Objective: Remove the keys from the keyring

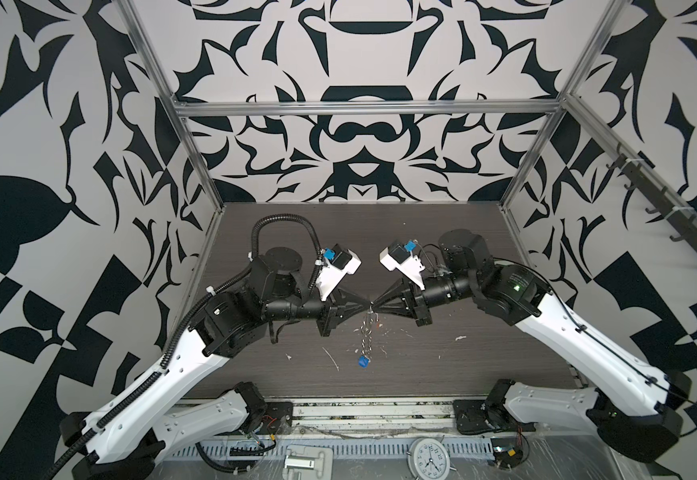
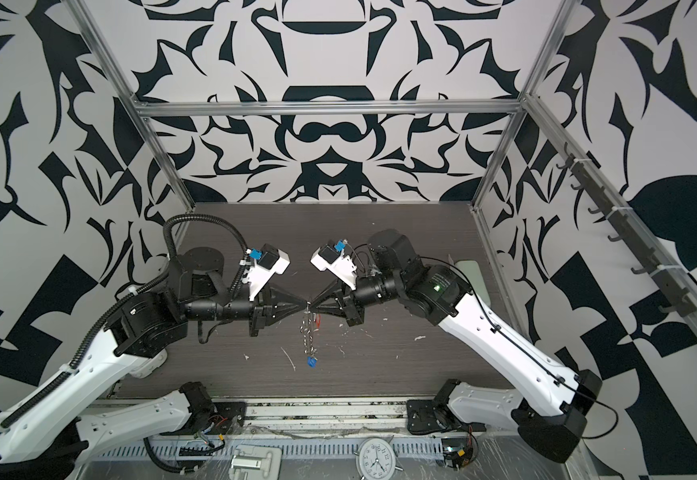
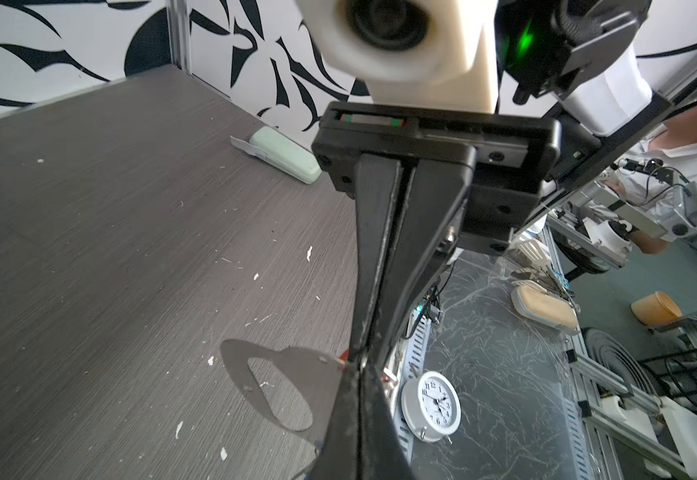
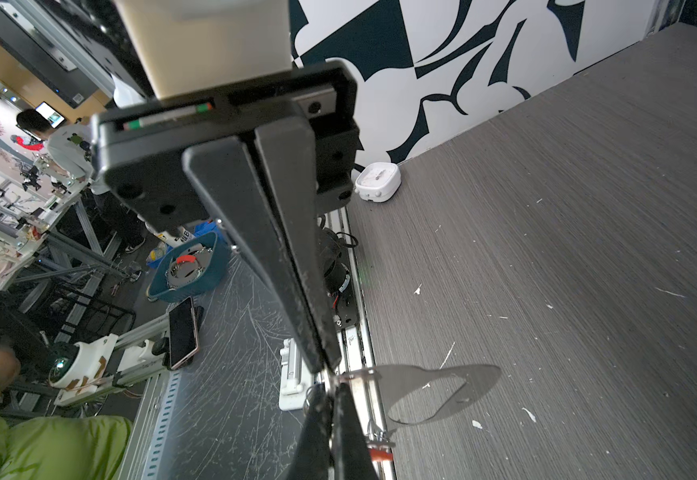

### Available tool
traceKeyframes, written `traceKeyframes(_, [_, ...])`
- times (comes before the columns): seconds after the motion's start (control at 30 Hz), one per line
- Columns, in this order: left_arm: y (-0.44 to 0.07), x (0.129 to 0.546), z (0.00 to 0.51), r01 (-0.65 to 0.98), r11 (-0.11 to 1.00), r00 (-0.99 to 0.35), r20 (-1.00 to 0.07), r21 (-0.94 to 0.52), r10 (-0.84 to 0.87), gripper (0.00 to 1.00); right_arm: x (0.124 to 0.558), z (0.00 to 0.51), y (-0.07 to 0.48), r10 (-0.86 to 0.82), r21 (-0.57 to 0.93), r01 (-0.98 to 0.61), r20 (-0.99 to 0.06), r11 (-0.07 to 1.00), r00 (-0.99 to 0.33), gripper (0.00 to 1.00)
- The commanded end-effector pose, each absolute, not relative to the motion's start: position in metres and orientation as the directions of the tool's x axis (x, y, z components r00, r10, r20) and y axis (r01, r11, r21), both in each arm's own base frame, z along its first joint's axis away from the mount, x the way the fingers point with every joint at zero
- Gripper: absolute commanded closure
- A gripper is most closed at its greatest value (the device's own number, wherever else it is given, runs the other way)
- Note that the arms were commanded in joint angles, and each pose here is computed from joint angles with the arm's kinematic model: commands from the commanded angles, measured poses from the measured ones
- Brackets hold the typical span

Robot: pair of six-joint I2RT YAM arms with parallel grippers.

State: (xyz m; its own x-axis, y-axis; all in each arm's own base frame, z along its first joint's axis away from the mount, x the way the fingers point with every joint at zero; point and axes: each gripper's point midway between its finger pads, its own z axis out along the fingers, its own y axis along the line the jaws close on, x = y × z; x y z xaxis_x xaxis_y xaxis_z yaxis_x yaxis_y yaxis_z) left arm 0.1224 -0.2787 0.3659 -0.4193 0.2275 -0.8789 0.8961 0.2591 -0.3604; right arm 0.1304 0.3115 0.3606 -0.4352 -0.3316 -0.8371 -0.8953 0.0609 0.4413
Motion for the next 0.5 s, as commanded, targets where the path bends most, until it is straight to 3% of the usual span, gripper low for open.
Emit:
traceKeyframes(0.0, [-0.274,0.132,0.387,0.908,0.284,-0.344,-0.935,-0.306,0.091,1.0,0.132,0.401,0.308,-0.167,0.318,-0.947,-0.933,0.041,-0.32,0.69])
traceKeyframes(0.17, [-0.269,0.13,0.396,0.924,0.27,-0.278,-0.96,-0.271,-0.012,1.0,0.139,0.42,0.295,0.035,0.207,-0.972,-0.978,0.108,-0.205,0.52])
traceKeyframes(0.47, [-0.263,0.119,0.406,0.945,0.211,-0.232,-0.968,-0.248,-0.102,1.0,0.147,0.409,0.294,0.185,0.198,-0.971,-0.968,0.131,-0.172,0.51])
